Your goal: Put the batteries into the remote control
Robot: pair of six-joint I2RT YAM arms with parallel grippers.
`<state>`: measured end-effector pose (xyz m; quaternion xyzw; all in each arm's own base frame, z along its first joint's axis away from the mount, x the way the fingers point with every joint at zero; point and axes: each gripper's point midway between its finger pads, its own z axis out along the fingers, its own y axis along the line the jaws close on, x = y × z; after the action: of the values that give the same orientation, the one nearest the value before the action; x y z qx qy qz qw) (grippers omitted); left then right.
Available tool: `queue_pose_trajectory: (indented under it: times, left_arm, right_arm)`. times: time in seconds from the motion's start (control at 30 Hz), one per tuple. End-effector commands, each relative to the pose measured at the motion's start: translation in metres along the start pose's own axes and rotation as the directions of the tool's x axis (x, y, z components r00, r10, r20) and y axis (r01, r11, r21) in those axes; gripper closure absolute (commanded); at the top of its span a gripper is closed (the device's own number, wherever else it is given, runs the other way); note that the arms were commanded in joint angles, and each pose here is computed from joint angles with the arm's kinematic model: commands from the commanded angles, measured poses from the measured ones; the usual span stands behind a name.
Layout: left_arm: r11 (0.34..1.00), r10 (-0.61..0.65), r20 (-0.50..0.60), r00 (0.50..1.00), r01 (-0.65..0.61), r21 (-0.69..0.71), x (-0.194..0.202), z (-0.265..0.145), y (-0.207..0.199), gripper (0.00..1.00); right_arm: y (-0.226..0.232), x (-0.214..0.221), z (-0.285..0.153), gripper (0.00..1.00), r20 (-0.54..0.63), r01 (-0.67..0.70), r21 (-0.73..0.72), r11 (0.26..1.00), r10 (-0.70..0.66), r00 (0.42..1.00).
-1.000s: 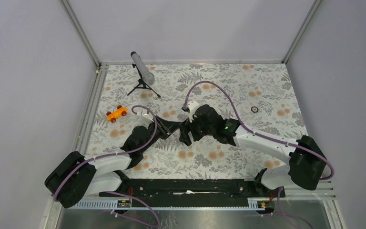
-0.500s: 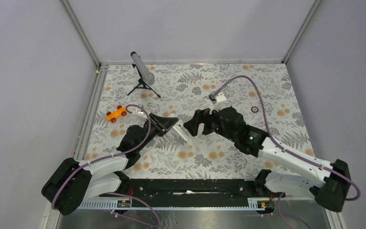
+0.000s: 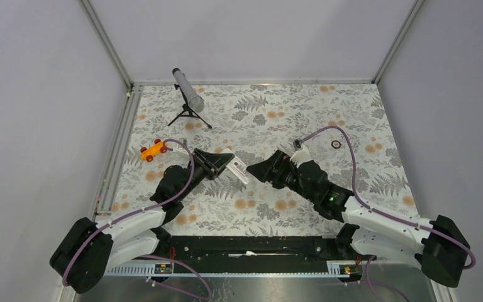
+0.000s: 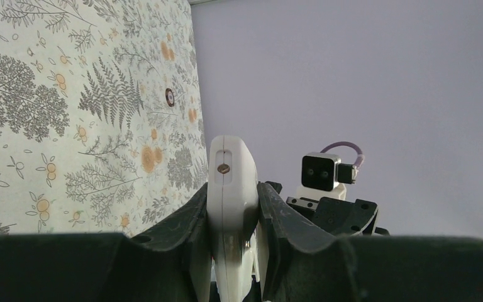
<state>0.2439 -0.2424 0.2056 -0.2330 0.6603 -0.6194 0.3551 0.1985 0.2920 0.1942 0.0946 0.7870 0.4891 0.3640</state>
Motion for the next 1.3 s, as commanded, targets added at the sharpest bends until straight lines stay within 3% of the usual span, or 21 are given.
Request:
queue_pose_trajectory:
  times: [0.0, 0.23, 0.53, 0.7, 0.9, 1.27]
  left_arm:
    - [0.992, -0.039, 0.011, 0.999, 0.037, 0.118, -0.007, 0.004, -0.042, 1.0]
    - [0.992, -0.041, 0.01, 0.999, 0.04, 0.123, -0.008, 0.004, -0.046, 1.0]
    - [0.988, -0.07, -0.005, 0.998, 0.07, 0.139, -0.005, 0.003, -0.048, 1.0]
    - [0.986, -0.075, -0.005, 0.997, 0.075, 0.15, -0.006, 0.001, -0.05, 1.0]
    - [0.986, -0.068, 0.005, 0.998, 0.066, 0.151, -0.007, 0.001, -0.051, 1.0]
    - [0.952, -0.163, -0.058, 0.985, 0.172, 0.254, -0.004, -0.007, -0.081, 1.0]
  right_arm:
    - [0.054, -0.021, -0.002, 0.16, 0.074, -0.101, -0.253, 0.962, 0.123, 0.99]
    - [0.054, -0.016, 0.005, 0.21, 0.049, -0.049, -0.223, 0.974, 0.061, 0.997]
    - [0.044, 0.003, 0.019, 0.44, -0.025, -0.025, -0.194, 0.981, 0.02, 0.999]
    - [0.041, 0.009, 0.022, 0.45, -0.057, 0.005, -0.173, 0.985, -0.015, 0.998]
    - [0.03, 0.013, 0.021, 0.38, -0.074, 0.02, -0.133, 0.991, -0.03, 0.997]
    - [0.031, 0.02, 0.023, 0.49, -0.085, -0.054, -0.184, 0.982, 0.039, 0.996]
